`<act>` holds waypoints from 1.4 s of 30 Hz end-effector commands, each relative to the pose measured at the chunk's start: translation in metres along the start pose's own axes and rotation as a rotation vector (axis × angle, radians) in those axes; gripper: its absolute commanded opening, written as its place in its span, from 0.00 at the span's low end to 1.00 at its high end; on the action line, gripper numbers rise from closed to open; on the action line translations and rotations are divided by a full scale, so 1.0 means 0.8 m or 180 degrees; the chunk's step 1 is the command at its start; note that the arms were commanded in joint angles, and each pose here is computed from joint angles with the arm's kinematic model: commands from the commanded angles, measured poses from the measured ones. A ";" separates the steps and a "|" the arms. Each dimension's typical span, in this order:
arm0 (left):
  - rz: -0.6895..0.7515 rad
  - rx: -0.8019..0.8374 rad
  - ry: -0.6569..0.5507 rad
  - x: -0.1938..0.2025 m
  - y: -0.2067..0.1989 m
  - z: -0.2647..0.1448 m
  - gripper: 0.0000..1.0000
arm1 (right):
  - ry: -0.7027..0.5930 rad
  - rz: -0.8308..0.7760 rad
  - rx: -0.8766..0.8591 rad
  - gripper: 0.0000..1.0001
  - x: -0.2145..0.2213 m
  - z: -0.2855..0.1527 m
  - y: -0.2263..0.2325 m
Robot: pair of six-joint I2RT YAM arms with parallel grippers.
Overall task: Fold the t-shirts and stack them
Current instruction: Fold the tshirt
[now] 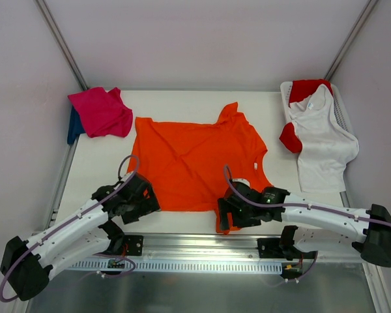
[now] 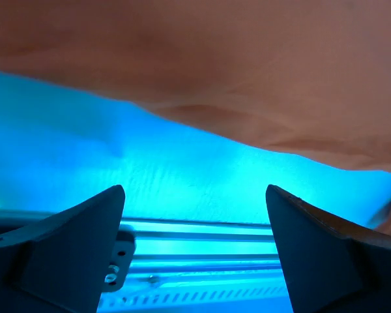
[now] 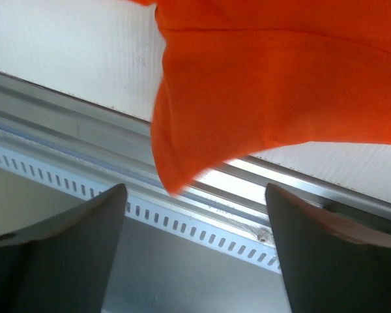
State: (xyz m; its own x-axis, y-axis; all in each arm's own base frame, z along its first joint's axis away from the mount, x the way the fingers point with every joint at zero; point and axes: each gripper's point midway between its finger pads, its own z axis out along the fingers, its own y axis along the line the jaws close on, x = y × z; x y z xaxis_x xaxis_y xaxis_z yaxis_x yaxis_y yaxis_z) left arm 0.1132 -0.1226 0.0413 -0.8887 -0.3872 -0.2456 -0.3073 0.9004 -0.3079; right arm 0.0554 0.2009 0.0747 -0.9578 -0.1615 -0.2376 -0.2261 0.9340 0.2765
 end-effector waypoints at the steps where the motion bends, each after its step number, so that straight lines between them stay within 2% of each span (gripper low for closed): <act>1: -0.0416 -0.0665 -0.0355 -0.013 0.048 -0.026 0.91 | 0.0041 0.0035 0.0090 0.99 0.008 0.006 -0.005; 7: -0.0999 -0.1242 -0.1030 -0.042 0.097 -0.060 0.95 | 0.0014 -0.0072 0.0248 0.99 0.011 0.012 -0.023; 9: -0.1204 -0.1606 -0.1275 -0.050 0.123 -0.074 0.97 | -0.0021 -0.0144 0.0245 0.99 0.008 0.012 -0.023; 14: -0.1313 -0.1929 -0.1343 -0.049 0.136 -0.078 0.97 | -0.0033 -0.0357 0.0323 0.99 -0.002 0.014 -0.026; 18: -0.1332 -0.2058 -0.1442 -0.056 0.136 -0.077 0.93 | -0.0021 -0.0494 0.0323 1.00 -0.012 0.013 -0.029; 21: -0.1333 -0.2217 -0.1491 -0.058 0.139 -0.074 0.88 | 0.0022 -0.0522 0.0287 0.99 -0.015 0.011 -0.034; 23: -0.1328 -0.2293 -0.1537 -0.061 0.141 -0.073 0.81 | 0.0015 -0.0512 0.0275 1.00 -0.020 0.011 -0.039; 25: -0.1343 -0.2291 -0.1571 -0.064 0.138 -0.069 0.75 | 0.0011 -0.0466 0.0242 0.99 -0.021 0.009 -0.044; 26: -0.1324 -0.2305 -0.1585 -0.065 0.138 -0.067 0.68 | 0.0012 -0.0467 0.0228 1.00 -0.021 0.009 -0.045; 30: -0.1293 -0.2259 -0.1600 -0.068 0.132 -0.056 0.57 | -0.0010 -0.0413 0.0189 0.99 -0.023 0.006 -0.048; 35: -0.1263 -0.2117 -0.1590 -0.072 0.122 -0.042 0.56 | -0.0040 -0.0329 0.0185 0.99 -0.027 0.003 -0.050; 39: -0.1228 -0.2032 -0.1646 -0.076 0.120 -0.034 0.62 | -0.0066 -0.0258 0.0189 0.99 -0.031 0.002 -0.049; 42: -0.1235 -0.1965 -0.1711 -0.079 0.121 -0.027 0.62 | -0.0066 -0.0219 0.0195 0.99 -0.033 0.002 -0.047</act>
State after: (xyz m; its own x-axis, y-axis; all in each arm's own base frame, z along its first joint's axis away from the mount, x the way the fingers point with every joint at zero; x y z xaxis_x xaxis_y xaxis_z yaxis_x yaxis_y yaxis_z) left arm 0.1260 -0.0120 0.0491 -0.4669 -0.6161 -0.6344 -0.8285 0.5555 0.0703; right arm 0.0897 0.1680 0.0613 -0.9334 -0.2303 -0.2751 -0.2866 0.9398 0.1858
